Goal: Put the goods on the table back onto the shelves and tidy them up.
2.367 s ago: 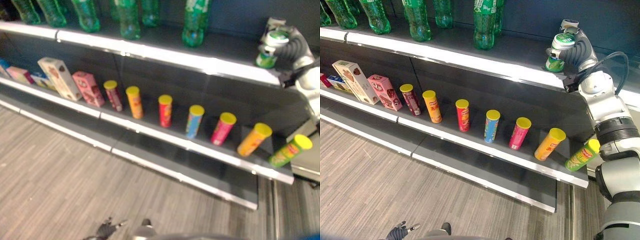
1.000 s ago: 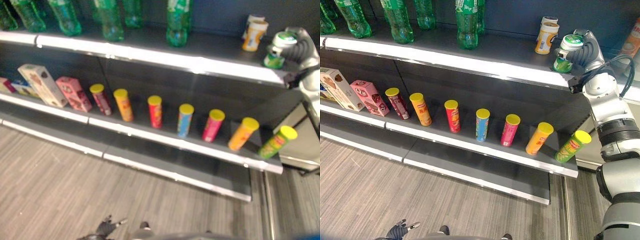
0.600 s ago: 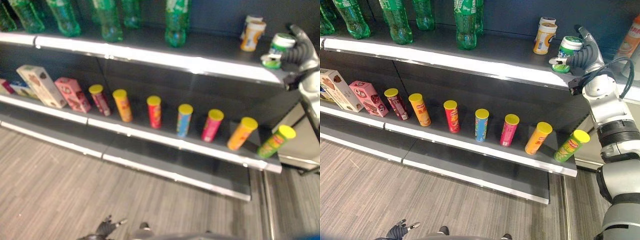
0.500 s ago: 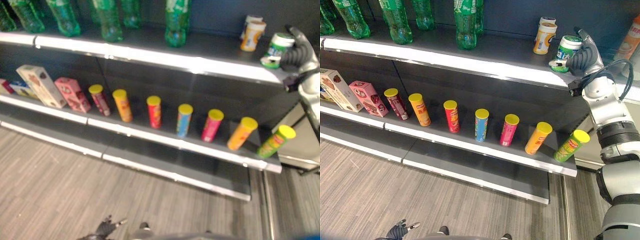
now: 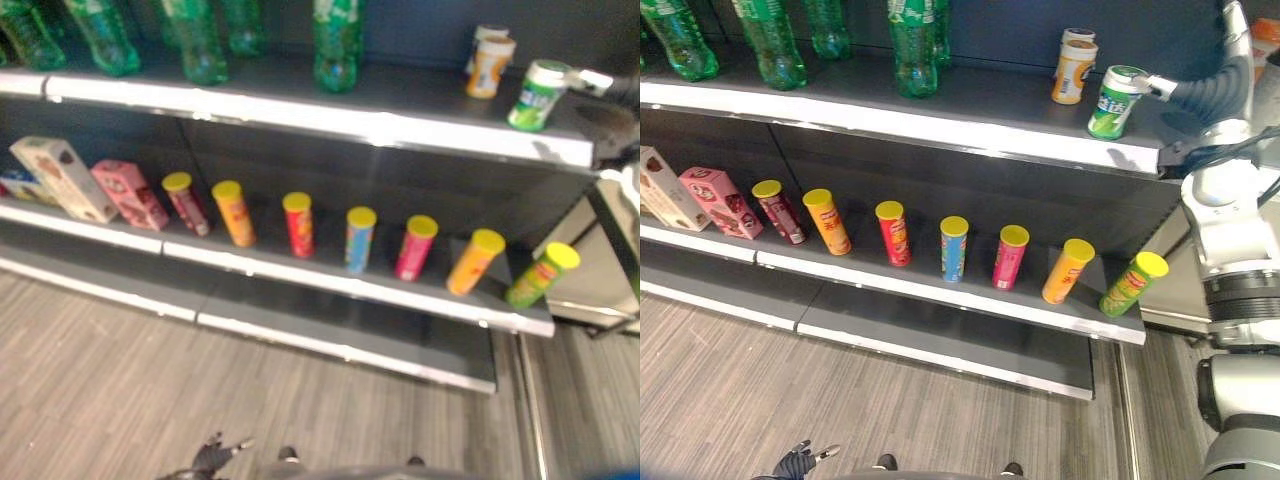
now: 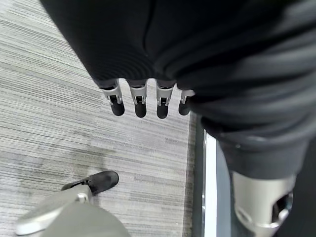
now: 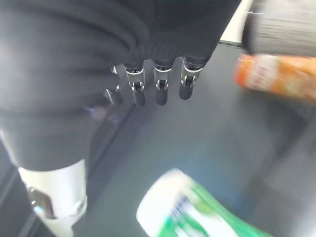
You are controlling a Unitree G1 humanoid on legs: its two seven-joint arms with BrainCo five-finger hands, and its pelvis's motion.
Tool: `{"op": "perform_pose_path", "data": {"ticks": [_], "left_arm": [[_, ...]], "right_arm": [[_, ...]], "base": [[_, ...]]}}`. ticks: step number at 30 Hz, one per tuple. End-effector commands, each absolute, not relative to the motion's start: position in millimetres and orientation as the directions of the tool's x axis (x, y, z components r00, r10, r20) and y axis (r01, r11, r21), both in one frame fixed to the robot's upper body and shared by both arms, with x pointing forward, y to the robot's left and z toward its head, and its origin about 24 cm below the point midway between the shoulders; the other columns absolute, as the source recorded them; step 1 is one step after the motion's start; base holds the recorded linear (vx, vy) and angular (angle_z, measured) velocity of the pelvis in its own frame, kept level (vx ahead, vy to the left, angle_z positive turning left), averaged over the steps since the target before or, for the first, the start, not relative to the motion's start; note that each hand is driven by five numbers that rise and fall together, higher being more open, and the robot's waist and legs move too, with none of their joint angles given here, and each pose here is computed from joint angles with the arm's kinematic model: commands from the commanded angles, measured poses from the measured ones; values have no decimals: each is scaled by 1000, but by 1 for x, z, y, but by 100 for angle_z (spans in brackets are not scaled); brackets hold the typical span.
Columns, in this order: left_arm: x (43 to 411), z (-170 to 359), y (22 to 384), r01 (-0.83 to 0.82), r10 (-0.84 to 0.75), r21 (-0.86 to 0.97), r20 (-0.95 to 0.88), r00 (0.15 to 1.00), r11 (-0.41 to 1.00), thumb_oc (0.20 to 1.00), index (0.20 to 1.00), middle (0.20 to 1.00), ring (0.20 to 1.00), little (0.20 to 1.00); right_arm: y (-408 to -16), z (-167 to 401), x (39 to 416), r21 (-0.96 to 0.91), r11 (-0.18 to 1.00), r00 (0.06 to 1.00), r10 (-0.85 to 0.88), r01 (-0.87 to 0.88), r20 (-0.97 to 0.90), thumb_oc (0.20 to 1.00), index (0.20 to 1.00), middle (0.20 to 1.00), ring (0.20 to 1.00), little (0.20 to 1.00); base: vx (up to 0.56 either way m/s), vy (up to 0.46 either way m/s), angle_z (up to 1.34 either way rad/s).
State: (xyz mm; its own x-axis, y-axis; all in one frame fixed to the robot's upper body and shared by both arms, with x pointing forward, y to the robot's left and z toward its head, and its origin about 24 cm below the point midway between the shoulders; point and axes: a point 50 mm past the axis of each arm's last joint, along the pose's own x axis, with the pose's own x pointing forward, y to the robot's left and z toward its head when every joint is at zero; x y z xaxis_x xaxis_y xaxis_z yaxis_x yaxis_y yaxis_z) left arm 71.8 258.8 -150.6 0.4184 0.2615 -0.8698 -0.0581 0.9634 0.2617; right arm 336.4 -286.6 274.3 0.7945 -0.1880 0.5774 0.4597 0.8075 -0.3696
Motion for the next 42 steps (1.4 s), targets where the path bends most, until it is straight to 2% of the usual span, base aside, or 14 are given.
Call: {"op": "perform_pose_path", "data": {"ticks": [1,6,20,42], "left_arm": [[95,-147,259,8,264,302,-844,467,953,1000,1000,1000,1000,1000],[97,-147,257,2,262,298,-842,471,954,1000,1000,1000,1000,1000],[95,-147,259,-15,267,293,-847,460,956,1000,1000,1000,1000,1000],[94,-147,261,-35,280,296,-849,447,954,1000,1000,1000,1000,1000]], "right_arm": [[-279,295,336,-254,879,762,-169,403,625,1000,1000,1000,1000,1000],[-279,285,347,-114,940,801,-205,321,563,1000,1000,1000,1000,1000],[-277,302,362,38,972,822,-216,231,527,1000,1000,1000,1000,1000],[-242,289,367,-39,994,855,-64,98,514,1000,1000,1000,1000,1000]], "base": [[-3,0,-4],[2,-1,-3],[0,0,0],[0,0,0]]}}
